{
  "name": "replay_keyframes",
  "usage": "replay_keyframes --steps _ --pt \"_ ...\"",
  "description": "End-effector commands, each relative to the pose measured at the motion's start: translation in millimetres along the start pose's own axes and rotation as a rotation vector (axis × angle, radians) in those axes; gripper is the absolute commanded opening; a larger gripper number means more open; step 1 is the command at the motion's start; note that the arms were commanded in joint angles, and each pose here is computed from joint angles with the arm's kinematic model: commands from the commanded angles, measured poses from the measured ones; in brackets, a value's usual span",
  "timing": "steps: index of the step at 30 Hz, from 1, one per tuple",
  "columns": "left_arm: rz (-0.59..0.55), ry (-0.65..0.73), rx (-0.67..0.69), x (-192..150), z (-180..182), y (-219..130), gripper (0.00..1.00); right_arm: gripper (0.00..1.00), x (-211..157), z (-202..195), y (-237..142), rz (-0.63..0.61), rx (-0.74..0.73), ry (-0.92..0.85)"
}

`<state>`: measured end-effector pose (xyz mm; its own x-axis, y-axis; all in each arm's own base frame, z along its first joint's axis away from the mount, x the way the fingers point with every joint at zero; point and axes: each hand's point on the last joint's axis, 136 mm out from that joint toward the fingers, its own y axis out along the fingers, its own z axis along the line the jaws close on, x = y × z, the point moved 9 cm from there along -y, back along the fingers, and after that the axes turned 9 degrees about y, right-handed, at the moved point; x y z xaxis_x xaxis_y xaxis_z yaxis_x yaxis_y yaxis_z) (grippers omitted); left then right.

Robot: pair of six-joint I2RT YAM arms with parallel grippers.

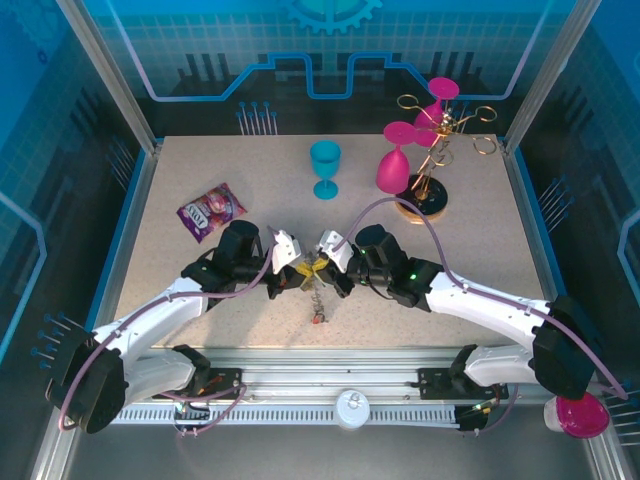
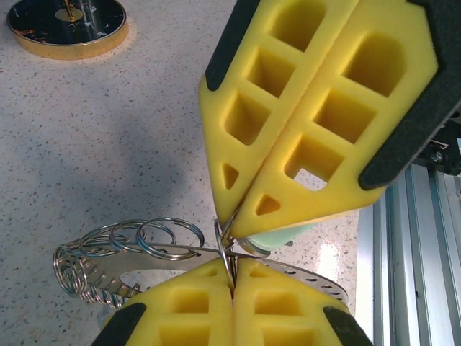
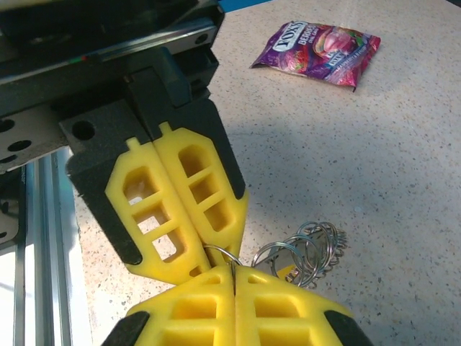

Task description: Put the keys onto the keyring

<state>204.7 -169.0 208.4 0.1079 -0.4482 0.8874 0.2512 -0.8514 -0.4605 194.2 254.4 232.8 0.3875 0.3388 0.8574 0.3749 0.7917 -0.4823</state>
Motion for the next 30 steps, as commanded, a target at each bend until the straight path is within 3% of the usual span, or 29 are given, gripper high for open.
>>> replay_keyframes --steps 1,17,27,30 --pt "-0.068 0.043 -0.043 16.1 -3.5 -2.1 0.00 0.00 22.9 -3.3 0.0 -0.101 -0.070 0.072" --pt "-0.039 0.092 0.037 14.0 -0.7 -4.2 0.00 0.00 27.5 -4.8 0.7 -0.161 -0.109 0.308" --pt "-0.032 0.109 0.145 14.1 7.3 -6.0 0.00 0.00 22.0 -6.4 -0.2 -0.137 -0.135 0.327" --pt "-0.032 0.108 0.142 13.6 7.1 -5.5 0.00 0.07 20.4 -6.7 -0.2 -0.130 -0.140 0.327"
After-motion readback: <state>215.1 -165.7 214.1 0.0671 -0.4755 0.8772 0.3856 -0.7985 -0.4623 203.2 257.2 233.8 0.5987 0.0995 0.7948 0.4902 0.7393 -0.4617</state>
